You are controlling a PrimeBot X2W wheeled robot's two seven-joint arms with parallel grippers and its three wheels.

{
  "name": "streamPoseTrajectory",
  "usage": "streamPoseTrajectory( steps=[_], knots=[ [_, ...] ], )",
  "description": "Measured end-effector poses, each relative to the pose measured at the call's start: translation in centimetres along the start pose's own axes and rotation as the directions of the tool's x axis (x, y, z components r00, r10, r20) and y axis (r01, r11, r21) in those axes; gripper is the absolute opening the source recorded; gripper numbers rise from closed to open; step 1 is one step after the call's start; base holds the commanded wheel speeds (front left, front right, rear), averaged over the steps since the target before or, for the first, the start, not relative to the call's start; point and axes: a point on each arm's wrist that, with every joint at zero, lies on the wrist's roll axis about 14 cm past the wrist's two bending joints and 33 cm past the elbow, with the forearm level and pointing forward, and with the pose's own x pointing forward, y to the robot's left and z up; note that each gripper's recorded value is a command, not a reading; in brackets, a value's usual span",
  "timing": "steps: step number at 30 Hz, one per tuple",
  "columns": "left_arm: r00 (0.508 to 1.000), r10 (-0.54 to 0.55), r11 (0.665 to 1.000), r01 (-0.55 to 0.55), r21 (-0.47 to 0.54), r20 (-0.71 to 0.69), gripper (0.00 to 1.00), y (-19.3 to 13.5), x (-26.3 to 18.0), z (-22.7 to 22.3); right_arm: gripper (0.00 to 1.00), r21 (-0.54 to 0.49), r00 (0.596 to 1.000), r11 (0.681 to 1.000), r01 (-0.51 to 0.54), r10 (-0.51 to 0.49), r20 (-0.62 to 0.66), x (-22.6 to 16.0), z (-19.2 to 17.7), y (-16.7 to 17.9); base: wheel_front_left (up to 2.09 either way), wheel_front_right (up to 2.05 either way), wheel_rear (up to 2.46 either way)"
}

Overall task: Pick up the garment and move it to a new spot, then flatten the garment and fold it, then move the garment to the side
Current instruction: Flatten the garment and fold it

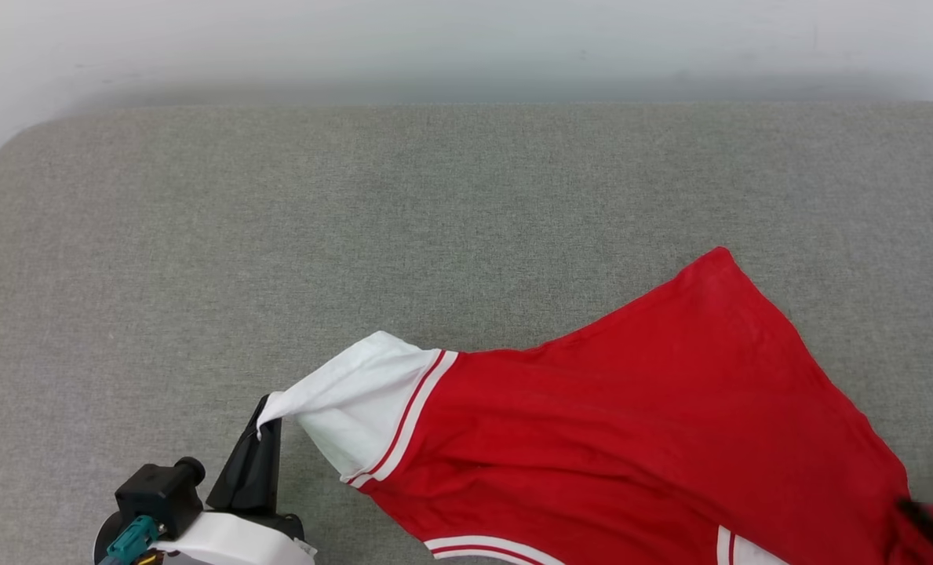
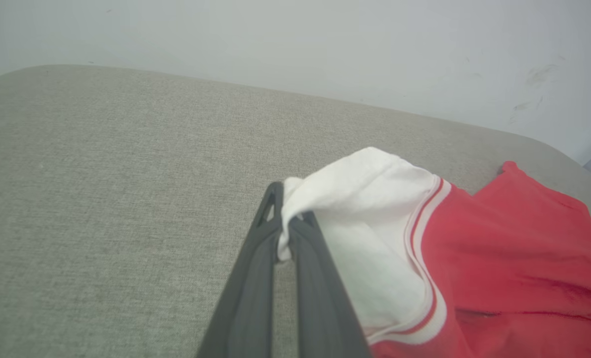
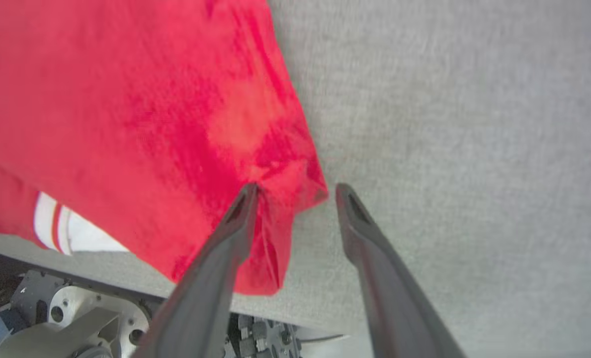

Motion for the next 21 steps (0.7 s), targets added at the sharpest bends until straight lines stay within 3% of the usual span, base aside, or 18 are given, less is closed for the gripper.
streamPoseTrajectory(
  steps=[6,11,17,21],
  knots=[
    [1.000,-0.003,1.000,0.003,0.001,0.005,0.00,-0.1,0.1,0.2,1.00,-0.064,0.957,0.998,0.017,0.002,0.290,-1.6,10.0,-0.2,0.00,0.00,0.00],
    [1.000,0.002,1.000,-0.002,0.003,0.009,0.00,0.0,0.5,0.3,1.00,-0.172,0.920,0.985,0.008,0.060,0.387,-1.6,15.8,1.9,0.00,0.00,0.00],
    [1.000,0.005,1.000,-0.005,-0.001,0.010,0.00,0.0,1.4,0.1,1.00,-0.324,0.951,0.944,-0.061,0.153,0.267,2.0,18.0,6.0,0.00,0.00,0.00],
    [1.000,0.007,1.000,-0.007,-0.009,0.013,0.00,-0.1,2.1,-0.1,1.00,-0.410,0.975,0.908,-0.086,0.161,0.152,5.3,18.3,7.8,0.00,0.00,0.00]
  ],
)
